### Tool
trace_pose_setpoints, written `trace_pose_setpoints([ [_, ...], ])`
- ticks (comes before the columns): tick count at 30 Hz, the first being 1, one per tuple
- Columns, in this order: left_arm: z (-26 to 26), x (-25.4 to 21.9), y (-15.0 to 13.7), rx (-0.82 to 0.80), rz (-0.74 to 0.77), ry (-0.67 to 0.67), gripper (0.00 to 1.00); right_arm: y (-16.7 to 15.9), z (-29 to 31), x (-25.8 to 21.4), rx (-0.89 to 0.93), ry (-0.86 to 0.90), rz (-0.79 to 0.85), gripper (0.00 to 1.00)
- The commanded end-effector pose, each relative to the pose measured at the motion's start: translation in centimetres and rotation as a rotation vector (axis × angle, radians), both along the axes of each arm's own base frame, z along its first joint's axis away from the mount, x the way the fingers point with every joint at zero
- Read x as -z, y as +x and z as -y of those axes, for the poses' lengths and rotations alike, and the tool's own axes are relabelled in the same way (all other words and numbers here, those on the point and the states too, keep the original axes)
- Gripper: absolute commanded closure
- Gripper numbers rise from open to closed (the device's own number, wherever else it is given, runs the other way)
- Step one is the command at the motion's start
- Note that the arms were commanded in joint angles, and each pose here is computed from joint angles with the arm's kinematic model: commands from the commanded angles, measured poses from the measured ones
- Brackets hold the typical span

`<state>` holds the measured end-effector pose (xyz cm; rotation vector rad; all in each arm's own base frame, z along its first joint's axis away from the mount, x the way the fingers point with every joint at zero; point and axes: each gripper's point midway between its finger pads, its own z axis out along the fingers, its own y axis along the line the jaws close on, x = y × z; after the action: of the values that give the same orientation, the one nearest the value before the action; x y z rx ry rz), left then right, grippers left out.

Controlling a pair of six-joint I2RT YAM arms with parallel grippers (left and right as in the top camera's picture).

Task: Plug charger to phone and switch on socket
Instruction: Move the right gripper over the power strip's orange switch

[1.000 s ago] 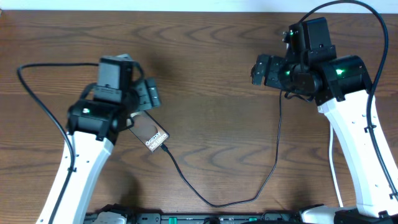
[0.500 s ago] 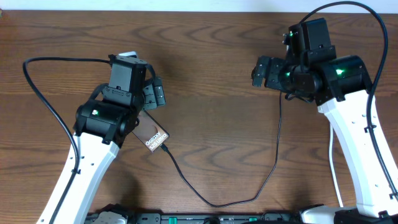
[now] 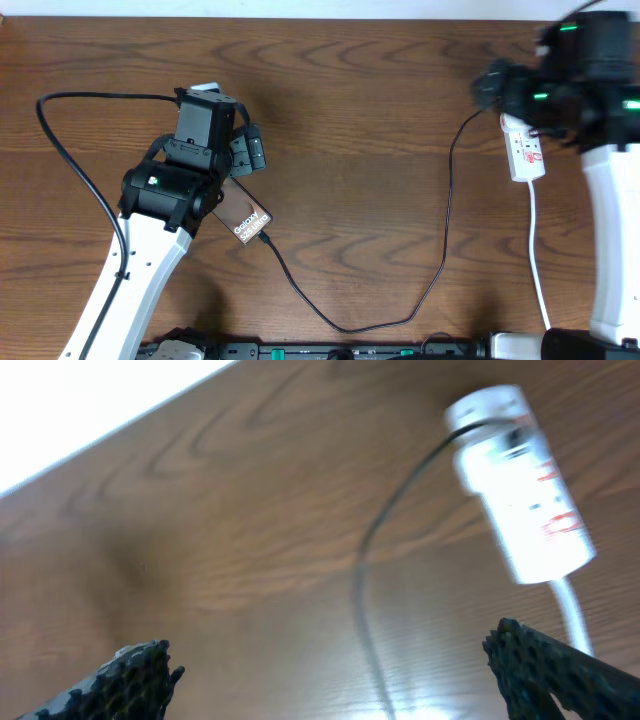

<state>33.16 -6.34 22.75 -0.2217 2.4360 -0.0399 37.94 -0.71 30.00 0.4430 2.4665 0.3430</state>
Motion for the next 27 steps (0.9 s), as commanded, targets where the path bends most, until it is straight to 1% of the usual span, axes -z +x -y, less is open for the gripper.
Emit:
trace_pose_setpoints([
  [1, -0.2, -0.8, 0.2, 0.003, 0.019, 0.021, 0.05, -0.3, 3.6, -1.5, -0.034, 0.013, 0.065, 0.01],
  [4, -0.2, -0.8, 0.2, 0.003, 0.019, 0.021, 0.05, -0.5, 7.3, -1.8, -0.013, 0.02, 0.103, 0.01],
  [6, -0.2, -0.8, 0.2, 0.003, 0.019, 0.021, 0.05, -0.7, 9.8, -1.1, 0.002, 0.015, 0.102, 0.01],
  [11, -0.2, -0.8, 0.2, 0.003, 0.019, 0.021, 0.05, -0.8, 13.6, 2.9, -0.05, 0.011, 0.025, 0.02],
  [12, -0.2, -0.8, 0.2, 0.003, 0.019, 0.021, 0.05, -0.6, 14.1, 3.9, -0.043, 0.022, 0.002, 0.05],
  [14, -0.2, -0.8, 0.2, 0.003, 0.019, 0.021, 0.05, -0.1, 14.6, 5.7, -0.028, 0.062, -0.04, 0.01],
  [19, -0.2, -0.8, 0.2, 0.003, 0.019, 0.021, 0.05, 0.8, 14.5, 9.6, 0.015, 0.165, -0.142, 0.01],
  [22, -0.2, -0.8, 0.2, 0.003, 0.019, 0.021, 0.05, 2.3, 13.8, 11.3, -0.077, 0.184, -0.123, 0.01],
  [27, -0.2, -0.8, 0.2, 0.003, 0.019, 0.021, 0.05, 3.8, 13.5, 14.8, -0.188, 0.155, -0.142, 0.01],
])
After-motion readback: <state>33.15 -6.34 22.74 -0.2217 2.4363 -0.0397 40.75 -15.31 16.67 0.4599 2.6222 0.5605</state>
